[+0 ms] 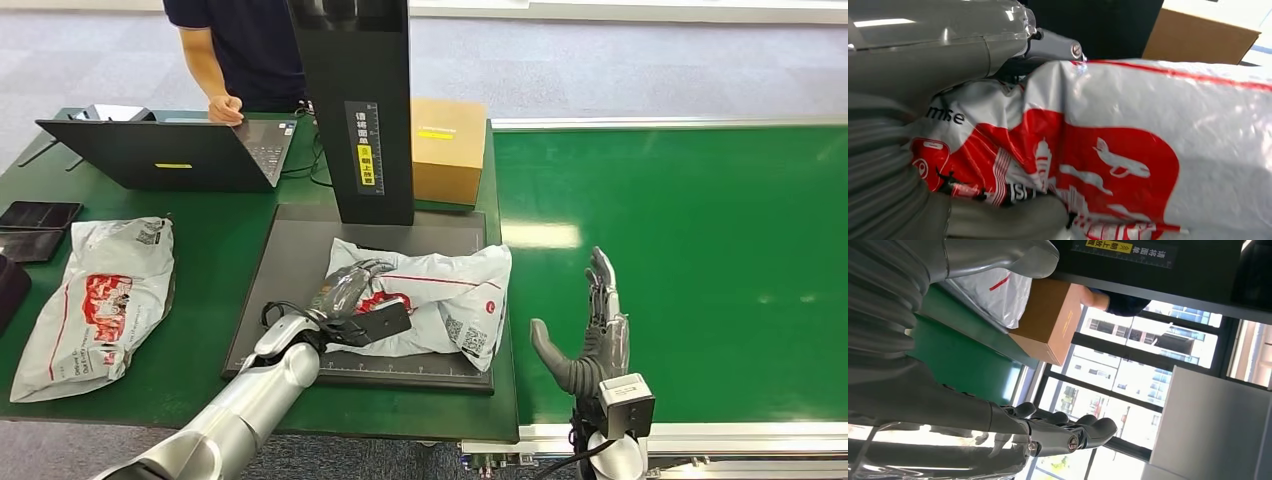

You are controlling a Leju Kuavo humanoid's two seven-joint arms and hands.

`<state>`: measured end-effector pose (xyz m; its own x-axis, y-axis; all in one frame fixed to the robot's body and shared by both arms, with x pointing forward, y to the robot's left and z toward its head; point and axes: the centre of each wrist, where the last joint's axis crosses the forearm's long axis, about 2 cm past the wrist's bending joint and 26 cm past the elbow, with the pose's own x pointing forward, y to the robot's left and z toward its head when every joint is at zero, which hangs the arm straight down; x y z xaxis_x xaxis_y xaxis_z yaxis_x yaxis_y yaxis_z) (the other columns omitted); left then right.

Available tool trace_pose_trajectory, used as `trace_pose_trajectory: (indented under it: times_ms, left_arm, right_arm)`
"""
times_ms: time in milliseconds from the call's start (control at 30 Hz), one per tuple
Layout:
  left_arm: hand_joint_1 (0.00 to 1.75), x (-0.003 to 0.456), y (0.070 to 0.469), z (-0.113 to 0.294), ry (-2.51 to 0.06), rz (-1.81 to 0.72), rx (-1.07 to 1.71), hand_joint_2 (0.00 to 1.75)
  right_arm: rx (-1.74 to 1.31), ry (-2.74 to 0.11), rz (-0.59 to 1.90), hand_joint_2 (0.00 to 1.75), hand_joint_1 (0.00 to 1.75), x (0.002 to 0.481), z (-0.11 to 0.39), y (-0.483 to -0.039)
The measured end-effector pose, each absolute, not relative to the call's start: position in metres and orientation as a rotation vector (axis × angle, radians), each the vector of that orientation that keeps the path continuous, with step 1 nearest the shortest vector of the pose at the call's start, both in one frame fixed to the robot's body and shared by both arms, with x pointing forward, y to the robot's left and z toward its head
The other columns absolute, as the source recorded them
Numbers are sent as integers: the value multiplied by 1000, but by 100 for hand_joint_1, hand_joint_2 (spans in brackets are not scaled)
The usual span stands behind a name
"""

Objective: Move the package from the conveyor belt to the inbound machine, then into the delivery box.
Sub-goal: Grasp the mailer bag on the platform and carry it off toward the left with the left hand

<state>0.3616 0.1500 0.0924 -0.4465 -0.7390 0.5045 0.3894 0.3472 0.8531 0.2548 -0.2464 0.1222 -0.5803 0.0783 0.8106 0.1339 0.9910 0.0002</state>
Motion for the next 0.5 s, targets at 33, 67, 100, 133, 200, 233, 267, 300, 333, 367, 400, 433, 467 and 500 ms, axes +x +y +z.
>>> trace_pose_trajectory:
  times_ms: [33,67,100,133,200,233,267,300,333,367,400,433,467,500]
  left_arm:
    - [175,360,150,91,-1565,-1324,309,175]
    - [175,359,150,91,-1580,-1305,290,175]
    - [175,357,150,90,-1597,-1283,269,175]
    - [175,355,150,90,-1614,-1259,247,175]
    - [175,351,151,90,-1643,-1212,204,175]
    - [175,349,151,90,-1656,-1189,185,175]
    - [175,347,151,90,-1670,-1167,168,175]
    - [175,345,151,90,-1684,-1145,153,175]
    - [175,342,152,90,-1700,-1124,137,175]
    - [175,339,152,90,-1717,-1105,123,175]
    - [175,336,152,90,-1735,-1085,109,175]
    - [175,333,152,89,-1753,-1065,96,175]
    - [175,330,152,89,-1773,-1044,86,175]
    - [175,326,153,89,-1794,-1020,76,175]
  right_arm:
    - [-150,-2192,-74,175,0,255,123,-246]
    - [-153,-2192,-74,175,0,255,123,-246]
    - [-156,-2193,-74,175,0,255,124,-246]
    - [-160,-2194,-75,175,0,255,124,-246]
    - [-168,-2195,-78,175,0,255,125,-245]
    - [-170,-2195,-78,175,0,255,125,-245]
    - [-171,-2195,-78,175,0,255,126,-244]
    - [-172,-2195,-78,175,0,255,126,-244]
    - [-172,-2194,-76,175,0,255,126,-244]
    - [-171,-2193,-74,175,0,255,126,-243]
    - [-170,-2193,-73,175,0,255,126,-243]
    - [-169,-2193,-70,175,0,255,126,-242]
    - [-168,-2192,-69,175,0,256,127,-242]
    - [-168,-2193,-66,175,0,256,127,-241]
